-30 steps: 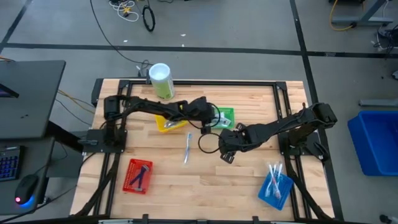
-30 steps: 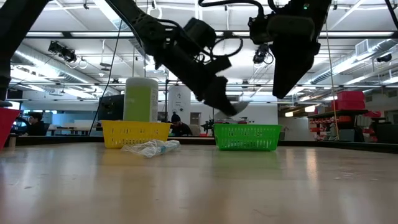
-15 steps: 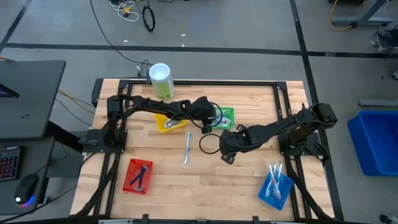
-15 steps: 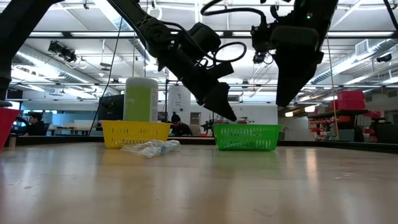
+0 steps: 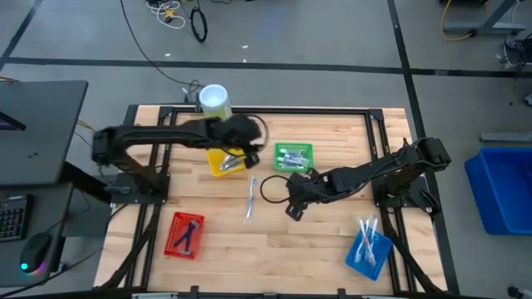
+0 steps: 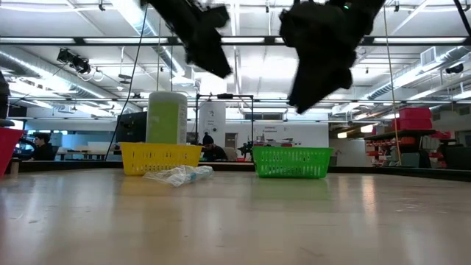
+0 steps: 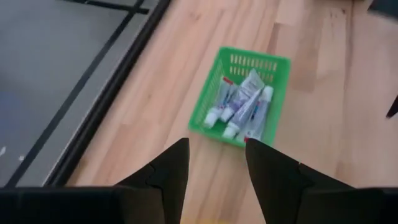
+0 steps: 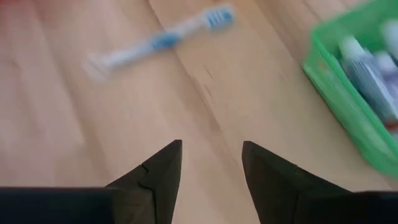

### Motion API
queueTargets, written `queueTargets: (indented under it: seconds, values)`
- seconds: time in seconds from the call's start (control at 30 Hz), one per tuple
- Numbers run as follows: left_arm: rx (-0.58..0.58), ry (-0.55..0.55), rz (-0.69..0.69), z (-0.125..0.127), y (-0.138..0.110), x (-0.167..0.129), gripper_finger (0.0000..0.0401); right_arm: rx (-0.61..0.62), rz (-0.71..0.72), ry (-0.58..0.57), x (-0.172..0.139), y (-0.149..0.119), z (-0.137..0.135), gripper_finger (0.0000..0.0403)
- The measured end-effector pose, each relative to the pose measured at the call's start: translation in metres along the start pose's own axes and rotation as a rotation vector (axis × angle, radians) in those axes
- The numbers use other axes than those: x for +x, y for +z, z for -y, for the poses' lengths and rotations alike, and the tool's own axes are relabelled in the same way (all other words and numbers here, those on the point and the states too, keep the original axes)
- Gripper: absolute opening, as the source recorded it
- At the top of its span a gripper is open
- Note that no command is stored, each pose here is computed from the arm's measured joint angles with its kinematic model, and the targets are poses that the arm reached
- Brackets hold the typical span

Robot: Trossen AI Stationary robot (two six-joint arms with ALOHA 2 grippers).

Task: Pick & Place Travel size toiletries
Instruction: Put the blue toothbrush into the blue bin

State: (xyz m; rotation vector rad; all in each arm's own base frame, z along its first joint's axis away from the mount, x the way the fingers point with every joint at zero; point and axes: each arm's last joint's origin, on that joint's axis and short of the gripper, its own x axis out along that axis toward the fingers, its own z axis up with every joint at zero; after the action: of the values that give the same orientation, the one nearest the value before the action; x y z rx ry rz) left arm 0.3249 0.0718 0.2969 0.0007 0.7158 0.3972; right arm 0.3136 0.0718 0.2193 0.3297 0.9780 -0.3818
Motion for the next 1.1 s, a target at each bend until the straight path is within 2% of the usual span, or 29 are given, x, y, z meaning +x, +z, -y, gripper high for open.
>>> queueTargets:
  seconds: [0.17,0.3,0.43,0.57,0.67,0.8,0.97,1.1]
  values:
    - [-0.054,0.040,0.068,-0.011,-0.012,-0.057,0.0169,0.062,0.121,0.103,-0.001,0.014,-0.008,0.0178]
    - [-0.126,0.092,0.094,-0.014,-0.046,-0.082,0.0169,0.048,0.232,0.109,0.000,0.029,-0.004,0.0179]
    - [-0.223,0.136,0.143,-0.014,-0.085,-0.093,0.0169,0.065,0.300,0.143,0.012,0.043,0.000,0.0181]
    - [-0.269,0.115,0.226,-0.013,-0.112,-0.092,0.0169,-0.148,0.352,0.199,0.038,0.046,-0.012,0.0193]
    - [-0.279,0.076,0.263,-0.012,-0.124,-0.091,0.0169,-0.346,0.389,0.303,0.055,0.048,-0.019,0.0209]
    - [-0.282,0.069,0.276,-0.012,-0.129,-0.089,0.0169,-0.519,0.405,0.426,0.075,0.055,-0.025,0.0228]
    - [-0.274,0.071,0.278,-0.012,-0.129,-0.088,0.0169,-0.791,0.381,0.393,0.100,0.061,-0.025,0.0236]
    - [-0.278,0.072,0.289,-0.012,-0.128,-0.089,0.0169,-0.888,0.346,0.358,0.116,0.066,-0.017,0.0230]
